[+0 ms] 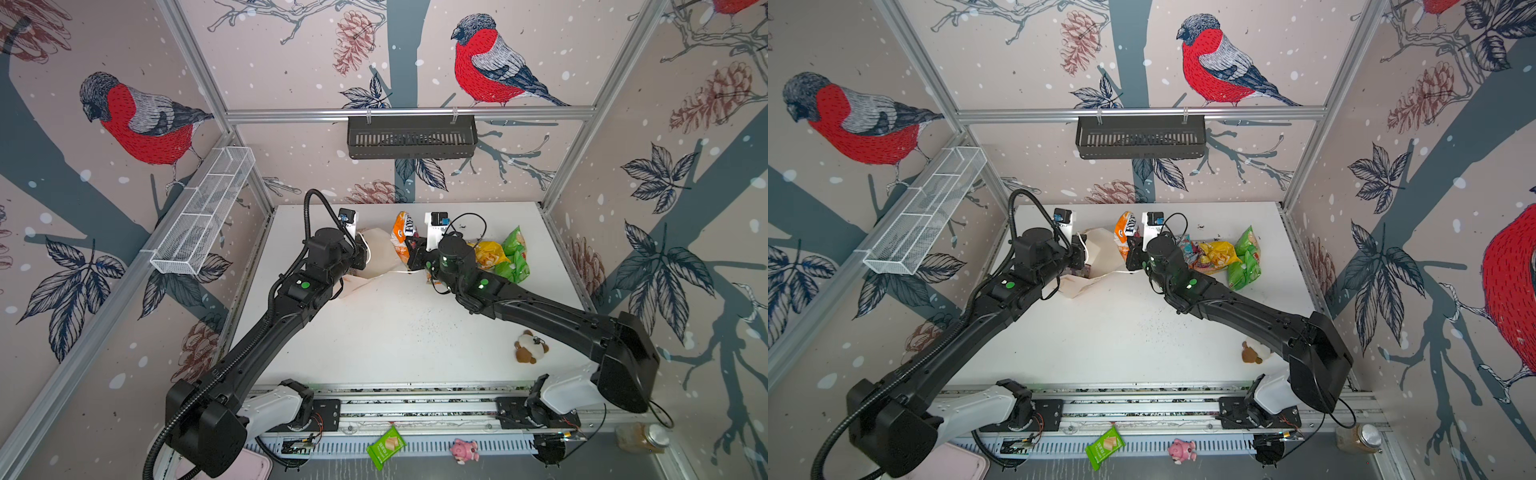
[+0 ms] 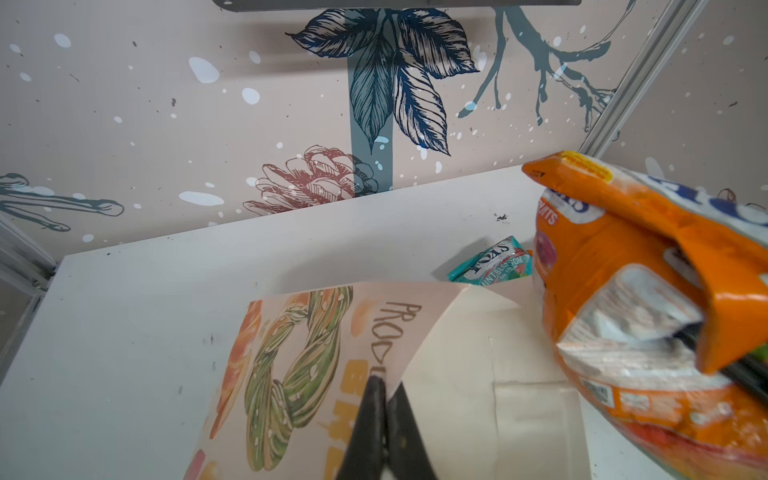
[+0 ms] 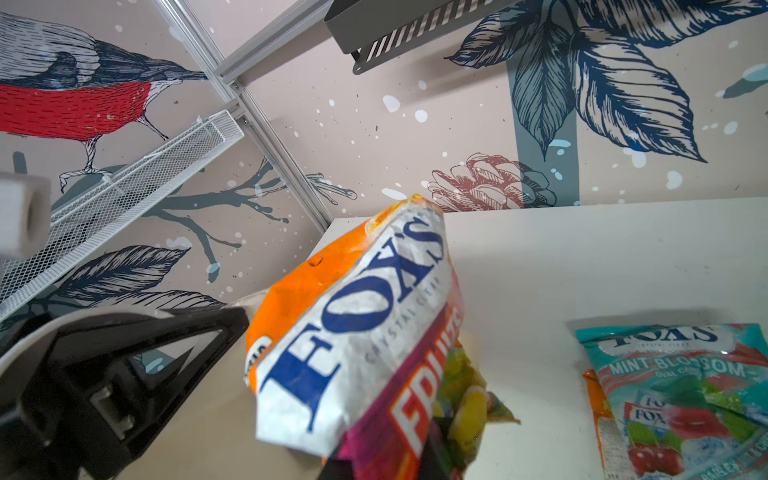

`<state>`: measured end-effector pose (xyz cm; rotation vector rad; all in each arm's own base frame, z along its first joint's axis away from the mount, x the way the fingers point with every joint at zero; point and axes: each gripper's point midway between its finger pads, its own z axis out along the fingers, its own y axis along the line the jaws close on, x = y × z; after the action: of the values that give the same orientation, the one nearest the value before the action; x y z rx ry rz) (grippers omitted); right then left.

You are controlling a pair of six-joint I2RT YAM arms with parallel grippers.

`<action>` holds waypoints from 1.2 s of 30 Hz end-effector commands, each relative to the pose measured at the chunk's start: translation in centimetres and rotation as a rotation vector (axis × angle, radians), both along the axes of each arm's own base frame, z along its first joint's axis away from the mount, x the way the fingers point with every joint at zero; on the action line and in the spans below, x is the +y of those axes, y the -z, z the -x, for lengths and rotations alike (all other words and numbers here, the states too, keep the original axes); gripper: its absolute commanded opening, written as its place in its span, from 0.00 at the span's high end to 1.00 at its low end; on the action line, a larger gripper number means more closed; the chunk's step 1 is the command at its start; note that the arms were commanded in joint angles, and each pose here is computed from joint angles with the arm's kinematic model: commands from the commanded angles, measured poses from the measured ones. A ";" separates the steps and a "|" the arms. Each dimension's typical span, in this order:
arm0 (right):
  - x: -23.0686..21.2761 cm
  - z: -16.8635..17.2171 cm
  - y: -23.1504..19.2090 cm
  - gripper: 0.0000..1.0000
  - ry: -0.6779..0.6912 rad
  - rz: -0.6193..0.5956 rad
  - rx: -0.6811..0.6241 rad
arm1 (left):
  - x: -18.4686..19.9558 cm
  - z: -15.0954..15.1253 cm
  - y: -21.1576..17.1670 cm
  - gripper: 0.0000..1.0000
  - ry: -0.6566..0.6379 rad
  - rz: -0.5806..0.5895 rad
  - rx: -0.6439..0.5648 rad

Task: Take the snacks out of the paper bag
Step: 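Lift the Fox's Fruits packet out with the right gripper while the left holds the bag, then carry the Fox's Fruits packet to the snack pile and open the right gripper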

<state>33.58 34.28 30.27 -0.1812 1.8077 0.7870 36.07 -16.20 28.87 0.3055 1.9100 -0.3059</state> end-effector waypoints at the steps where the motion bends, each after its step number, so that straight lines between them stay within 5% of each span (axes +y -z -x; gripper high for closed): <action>1: 0.4 0.0 -2.6 0.95 -0.027 -0.091 -0.029 | -0.3 -0.1 -0.8 1.00 0.010 0.039 -0.027; 14: 1.3 -2.9 -9.7 0.97 -0.002 -0.123 -0.186 | 0.1 0.7 -1.4 1.00 0.013 0.045 -0.055; 23: -3.7 -5.5 -11.5 0.97 0.109 -0.109 -0.212 | 0.5 0.8 -1.6 1.00 -0.001 0.042 -0.066; 30: -11.1 -6.6 -5.0 0.97 0.272 -0.026 -0.070 | 0.6 0.8 -1.6 1.00 -0.008 0.035 -0.069; 36: -16.4 -3.6 3.5 0.95 0.431 0.096 0.100 | 0.9 0.8 -1.6 1.00 -0.022 0.025 -0.073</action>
<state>38.01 19.97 28.91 0.0845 1.8529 0.4738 34.96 -15.55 29.16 0.2908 1.8875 -0.3143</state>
